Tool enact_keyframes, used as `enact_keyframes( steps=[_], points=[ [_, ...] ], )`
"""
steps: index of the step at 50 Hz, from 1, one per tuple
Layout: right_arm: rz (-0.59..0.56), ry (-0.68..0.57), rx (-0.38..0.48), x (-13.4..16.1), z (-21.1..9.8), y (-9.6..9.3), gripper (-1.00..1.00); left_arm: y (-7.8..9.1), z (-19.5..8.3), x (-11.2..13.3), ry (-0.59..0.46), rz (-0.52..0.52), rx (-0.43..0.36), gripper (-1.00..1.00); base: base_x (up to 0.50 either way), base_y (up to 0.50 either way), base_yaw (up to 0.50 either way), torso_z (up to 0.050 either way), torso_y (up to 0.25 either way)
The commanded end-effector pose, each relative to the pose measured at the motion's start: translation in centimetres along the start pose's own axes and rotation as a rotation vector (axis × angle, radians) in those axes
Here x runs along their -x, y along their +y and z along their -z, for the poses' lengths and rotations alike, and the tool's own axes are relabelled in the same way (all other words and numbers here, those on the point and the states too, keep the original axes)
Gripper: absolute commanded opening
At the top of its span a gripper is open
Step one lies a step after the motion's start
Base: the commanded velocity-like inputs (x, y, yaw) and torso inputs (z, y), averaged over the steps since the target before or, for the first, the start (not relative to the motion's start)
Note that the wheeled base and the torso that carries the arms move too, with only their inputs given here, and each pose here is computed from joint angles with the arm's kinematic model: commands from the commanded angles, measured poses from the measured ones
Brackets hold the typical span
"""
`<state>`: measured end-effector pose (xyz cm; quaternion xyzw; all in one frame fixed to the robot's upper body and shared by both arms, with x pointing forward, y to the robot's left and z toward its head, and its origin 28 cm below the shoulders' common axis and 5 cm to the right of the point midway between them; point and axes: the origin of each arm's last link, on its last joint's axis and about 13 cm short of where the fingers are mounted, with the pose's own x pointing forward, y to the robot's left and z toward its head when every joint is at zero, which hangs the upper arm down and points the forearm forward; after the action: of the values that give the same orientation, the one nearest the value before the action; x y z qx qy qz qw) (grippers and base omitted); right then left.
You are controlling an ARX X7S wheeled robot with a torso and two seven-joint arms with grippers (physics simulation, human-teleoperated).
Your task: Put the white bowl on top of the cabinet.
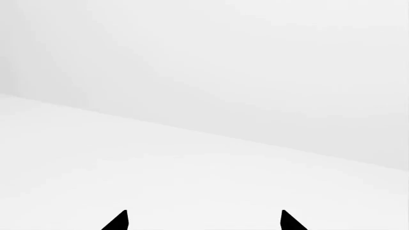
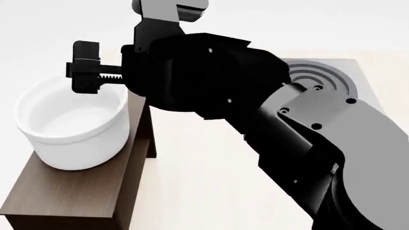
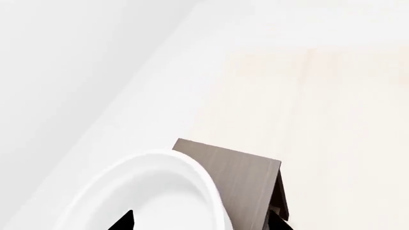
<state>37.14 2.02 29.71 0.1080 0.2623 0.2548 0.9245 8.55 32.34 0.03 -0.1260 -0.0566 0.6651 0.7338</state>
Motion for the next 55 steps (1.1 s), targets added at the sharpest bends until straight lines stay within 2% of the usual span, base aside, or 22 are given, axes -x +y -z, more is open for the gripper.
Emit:
enact_keyframes(
  steps=[1,6,18,31,40,55],
  points=[
    [0.020,-0.067,0.016,1.6,-1.2,0.0,1.00,-0.1,0.0,0.0,0.000,0.002,-0.001,1.00,0.00,0.00,0.00,0.000,0.000],
    [0.050,-0.128,0.035,3.0,-2.3,-0.1,1.00,-0.1,0.0,0.0,0.000,0.003,-0.001,1.00,0.00,0.00,0.00,0.000,0.000],
    [0.085,-0.207,0.017,5.1,-3.6,-0.9,1.00,-0.1,0.0,0.0,-0.001,0.003,-0.002,1.00,0.00,0.00,0.00,0.000,0.000],
    [0.115,-0.277,0.018,6.6,-4.2,-1.3,1.00,-0.1,0.0,0.0,-0.001,0.003,-0.002,1.00,0.00,0.00,0.00,0.000,0.000],
    [0.155,-0.367,0.067,8.7,-4.6,-0.9,1.00,-0.1,0.1,0.0,0.000,0.002,-0.001,1.00,0.00,0.00,0.00,0.000,0.000],
    [0.180,-0.452,0.060,11.7,-4.9,-1.4,1.00,-0.1,0.0,0.1,-0.001,0.003,-0.006,1.00,0.00,0.00,0.00,0.000,0.000]
  ],
)
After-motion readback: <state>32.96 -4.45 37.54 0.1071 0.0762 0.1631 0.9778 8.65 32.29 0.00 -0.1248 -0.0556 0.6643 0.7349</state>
